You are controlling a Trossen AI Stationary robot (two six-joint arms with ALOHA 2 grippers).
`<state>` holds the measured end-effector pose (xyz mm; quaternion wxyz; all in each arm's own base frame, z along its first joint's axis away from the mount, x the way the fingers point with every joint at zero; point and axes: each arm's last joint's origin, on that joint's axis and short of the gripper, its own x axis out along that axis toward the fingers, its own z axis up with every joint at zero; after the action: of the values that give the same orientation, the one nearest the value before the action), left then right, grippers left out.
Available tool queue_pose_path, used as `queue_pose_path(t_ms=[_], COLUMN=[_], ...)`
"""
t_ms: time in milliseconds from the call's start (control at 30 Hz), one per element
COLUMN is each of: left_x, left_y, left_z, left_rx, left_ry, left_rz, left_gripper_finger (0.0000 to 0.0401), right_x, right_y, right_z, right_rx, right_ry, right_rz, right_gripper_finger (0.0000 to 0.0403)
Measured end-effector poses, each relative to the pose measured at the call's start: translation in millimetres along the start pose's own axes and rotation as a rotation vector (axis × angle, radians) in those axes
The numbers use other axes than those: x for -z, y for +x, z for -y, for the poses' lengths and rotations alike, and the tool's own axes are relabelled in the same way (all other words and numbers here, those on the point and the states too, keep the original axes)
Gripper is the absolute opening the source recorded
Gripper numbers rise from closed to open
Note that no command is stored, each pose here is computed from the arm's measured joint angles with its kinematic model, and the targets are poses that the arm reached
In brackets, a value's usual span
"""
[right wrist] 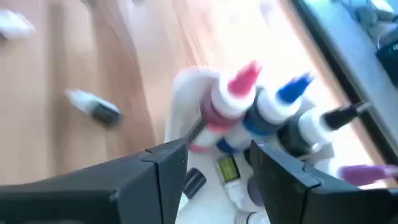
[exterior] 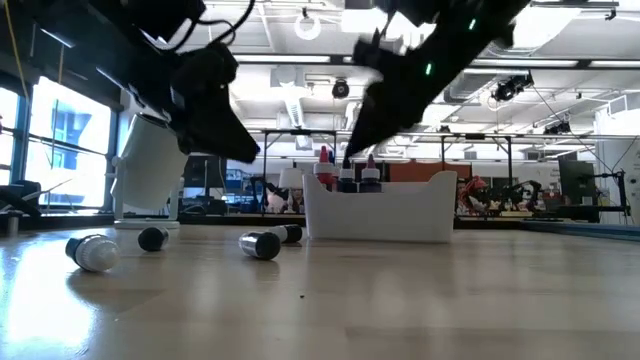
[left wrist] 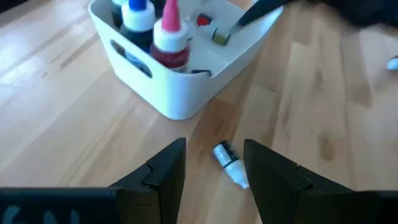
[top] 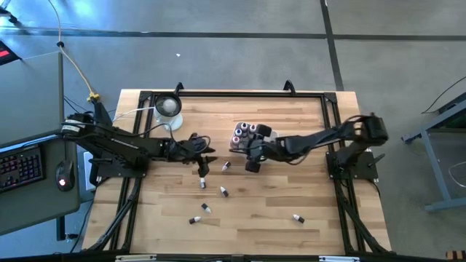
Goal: Pick & Place food coloring
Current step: Put the black small food coloring bottle into the white bin
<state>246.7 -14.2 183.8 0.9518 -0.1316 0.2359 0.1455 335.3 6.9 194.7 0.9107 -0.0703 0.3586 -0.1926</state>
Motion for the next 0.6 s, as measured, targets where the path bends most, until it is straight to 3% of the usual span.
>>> queue_pose_path(t_ms=[200, 367, 600], left_x=[15.5, 26.2, 36.3], left_y=[29.0, 49.7, 76.1], left_z=[4.5, 7.1, 11.9], left_rx=[0.028, 0.023, -0.001], left_ry=[-0.022, -0.034, -0.019], left_rz=[-0.005, -0.047, -0.111], left_gripper_finger=[0.0160, 0.0160, 0.0160], right_x=[-11.3, 4.6, 35.4], right_y=[-54.7, -75.1, -85.7], right_z=[-6.3, -32.4, -86.4], right_rx=[-0.205, -0.386, -0.525], right_ry=[0.082, 0.114, 0.109], right_rz=[0.036, -0.115, -0.315], right_gripper_finger=[0.0169, 0.0170, 0.0170])
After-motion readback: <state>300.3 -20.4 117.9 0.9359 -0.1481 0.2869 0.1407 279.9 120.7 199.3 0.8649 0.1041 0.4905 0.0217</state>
